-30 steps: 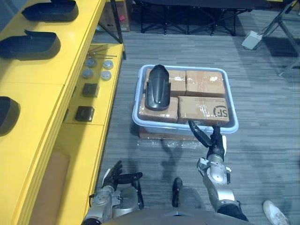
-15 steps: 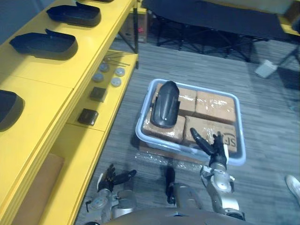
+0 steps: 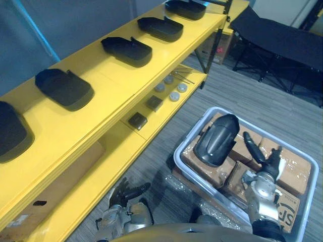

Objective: Walk over and take three plastic housings, then place them on the shelf

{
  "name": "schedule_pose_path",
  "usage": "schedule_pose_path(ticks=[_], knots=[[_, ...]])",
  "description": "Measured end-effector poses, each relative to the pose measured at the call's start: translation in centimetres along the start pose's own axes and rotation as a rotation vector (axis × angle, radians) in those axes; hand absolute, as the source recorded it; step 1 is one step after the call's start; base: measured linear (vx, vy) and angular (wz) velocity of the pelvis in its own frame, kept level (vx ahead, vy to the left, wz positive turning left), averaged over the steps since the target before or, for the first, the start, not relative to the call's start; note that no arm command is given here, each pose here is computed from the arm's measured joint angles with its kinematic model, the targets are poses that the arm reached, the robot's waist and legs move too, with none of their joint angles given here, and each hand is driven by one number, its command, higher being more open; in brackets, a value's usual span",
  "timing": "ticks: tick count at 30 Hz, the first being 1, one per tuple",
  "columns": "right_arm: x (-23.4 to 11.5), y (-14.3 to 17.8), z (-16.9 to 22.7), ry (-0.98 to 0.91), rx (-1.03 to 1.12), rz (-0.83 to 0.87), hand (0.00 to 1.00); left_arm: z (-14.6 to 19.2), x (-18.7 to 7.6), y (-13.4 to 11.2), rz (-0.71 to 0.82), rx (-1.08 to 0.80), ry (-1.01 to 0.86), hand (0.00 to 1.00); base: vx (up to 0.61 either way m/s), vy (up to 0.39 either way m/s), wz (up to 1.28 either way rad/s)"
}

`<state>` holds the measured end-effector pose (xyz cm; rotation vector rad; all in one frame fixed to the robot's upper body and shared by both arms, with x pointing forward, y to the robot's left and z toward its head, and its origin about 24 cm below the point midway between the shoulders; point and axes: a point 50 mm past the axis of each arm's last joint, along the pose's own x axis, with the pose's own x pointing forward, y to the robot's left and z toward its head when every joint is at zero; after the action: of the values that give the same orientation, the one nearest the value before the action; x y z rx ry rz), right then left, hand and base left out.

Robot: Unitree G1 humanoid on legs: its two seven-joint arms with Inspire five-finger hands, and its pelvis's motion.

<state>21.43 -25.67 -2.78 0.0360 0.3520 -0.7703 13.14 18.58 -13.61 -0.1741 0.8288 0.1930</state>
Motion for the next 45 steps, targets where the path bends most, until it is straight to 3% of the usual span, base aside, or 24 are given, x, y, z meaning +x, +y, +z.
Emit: schedule_pose_path(ticks=[9,16,28,35,40,42,43,45], knots=[[0.8,1.9,-0.2,0.059,-0.128,-0.082,1.00,1.1,0.7,0.0,0.005,0.050,-0.005,1.00,0.04,0.081,0.06],[3.0,3.8,4.6,-0.022,-0.112,-0.142,1.00,3.5,1.6,-0.8,-0.021,0.043,-0.063,1.00,-0.01,0.006,-0.04],[6.3,2.0,9.7,-0.112,-0.169,-0.214,1.00,5.5,1.9,-0.7,-0.026,0.036,-0.134,1.00,-0.10,0.023,-0.09],[7.2,2.8,12.9,-0.206,-0.274,-0.127,1.00,7.3,2.4,-1.3,-0.038,0.063,-0.173,1.00,-0.18,-0.006,-0.37],[7.3,4.5,19.0,-0.391,-0.344,-0.074,1.00,7.9,2.5,-1.7,-0.038,-0.012,-0.212,1.00,-0.12,0.009,-0.65],[7.5,4.4,19.5,-0.402,-0.358,-0.071,1.00,8.0,2.5,-2.0,-0.036,-0.014,-0.217,1.00,-0.06,0.027,-0.17],[7.8,4.2,19.6,-0.392,-0.394,-0.068,0.00,8.1,2.6,-2.2,-0.035,-0.016,-0.219,1.00,-0.08,0.023,-0.07],[8.1,4.2,19.7,-0.389,-0.435,-0.055,0.00,8.2,2.6,-2.2,-0.020,-0.026,-0.221,1.00,-0.11,-0.005,-0.05]])
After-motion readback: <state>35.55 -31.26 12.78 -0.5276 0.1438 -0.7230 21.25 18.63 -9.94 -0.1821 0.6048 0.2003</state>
